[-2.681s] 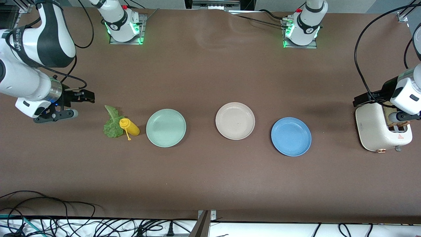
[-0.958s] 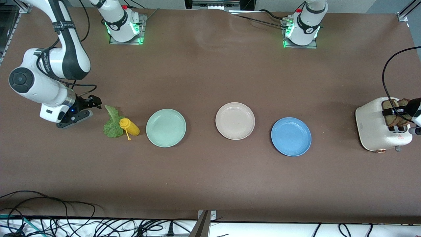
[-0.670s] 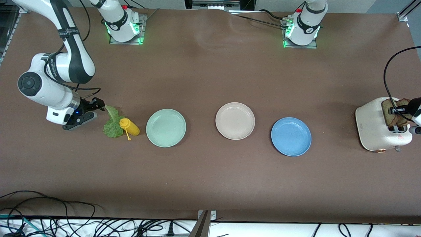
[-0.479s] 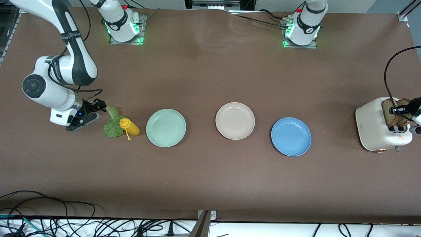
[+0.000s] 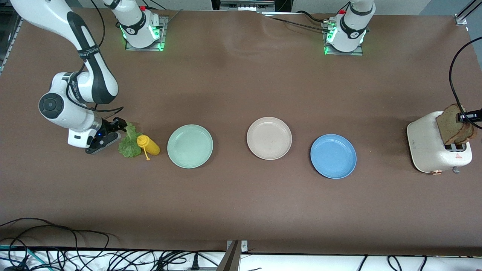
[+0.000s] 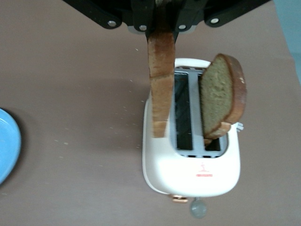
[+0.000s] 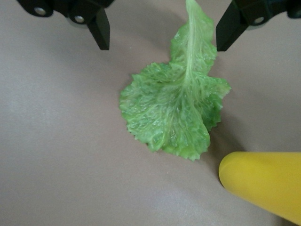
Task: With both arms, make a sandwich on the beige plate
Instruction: 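Grasp the bread slice with the left gripper while the right gripper lowers, then carry the bread to the beige plate while the right gripper grasps lettuce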
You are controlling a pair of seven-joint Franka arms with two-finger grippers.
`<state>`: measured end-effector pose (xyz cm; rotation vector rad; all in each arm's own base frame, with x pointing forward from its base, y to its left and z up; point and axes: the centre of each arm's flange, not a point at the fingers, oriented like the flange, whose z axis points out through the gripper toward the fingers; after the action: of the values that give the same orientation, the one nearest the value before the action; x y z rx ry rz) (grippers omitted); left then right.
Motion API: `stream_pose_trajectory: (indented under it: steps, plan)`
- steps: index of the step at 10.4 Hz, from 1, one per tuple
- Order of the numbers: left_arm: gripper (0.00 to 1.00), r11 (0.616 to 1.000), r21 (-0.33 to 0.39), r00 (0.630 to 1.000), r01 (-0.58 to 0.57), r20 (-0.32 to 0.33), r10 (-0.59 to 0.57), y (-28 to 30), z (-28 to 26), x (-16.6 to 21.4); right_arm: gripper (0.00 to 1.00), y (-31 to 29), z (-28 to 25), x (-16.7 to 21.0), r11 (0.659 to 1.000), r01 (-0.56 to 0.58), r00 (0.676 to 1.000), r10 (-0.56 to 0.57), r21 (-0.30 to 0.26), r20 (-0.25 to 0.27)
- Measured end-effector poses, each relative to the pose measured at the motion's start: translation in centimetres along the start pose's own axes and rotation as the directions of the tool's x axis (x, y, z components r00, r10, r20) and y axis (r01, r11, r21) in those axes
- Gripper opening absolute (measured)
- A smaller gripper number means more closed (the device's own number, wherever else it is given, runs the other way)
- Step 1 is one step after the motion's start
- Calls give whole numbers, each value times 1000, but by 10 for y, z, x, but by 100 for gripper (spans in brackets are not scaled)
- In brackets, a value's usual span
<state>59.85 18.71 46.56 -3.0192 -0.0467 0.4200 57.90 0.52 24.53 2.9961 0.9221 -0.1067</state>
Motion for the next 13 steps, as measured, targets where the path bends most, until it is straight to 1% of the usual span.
stream_pose_trajectory:
  steps: [2, 4, 5, 6, 7, 9, 11, 12, 13]
  plan:
    - [10, 997, 1, 996, -83, -12, 83, 49, -26, 3, 100, -2, 8, -1, 1000, 2, 1000, -2, 11, 16]
    - [10, 985, -6, 985, -172, -23, 172, 98, -33, 9, 100, -4, 21, -3, 1000, 2, 999, -3, 25, 36]
    - [10, 976, -42, 976, -216, -23, 215, 127, -31, 13, 100, -4, 27, -4, 1000, 2, 999, -3, 31, 45]
    - [10, 962, -110, 969, -248, -18, 248, 157, -23, 18, 100, -5, 32, -5, 999, 2, 999, -4, 37, 54]
    - [10, 946, -159, 959, -281, -5, 284, 185, -12, 24, 100, -6, 37, -5, 999, 1, 998, -4, 42, 61]
    - [10, 910, -214, 928, -356, 34, 371, 263, 11, 30, 100, -7, 42, -7, 999, 0, 997, -4, 52, 74]
    - [10, 878, -279, 902, -389, 79, 425, 357, 28, 18, 100, -11, 44, -7, 997, -11, 996, 5, 78, 85]
    - [10, 856, -326, 890, -402, 82, 449, 389, 38, 15, 100, -15, 44, -5, 996, -19, 997, 12, 91, 81]
    - [10, 840, -368, 891, -400, 60, 450, 405, 50, 23, 100, -17, 45, -4, 995, -21, 997, 13, 98, 81]
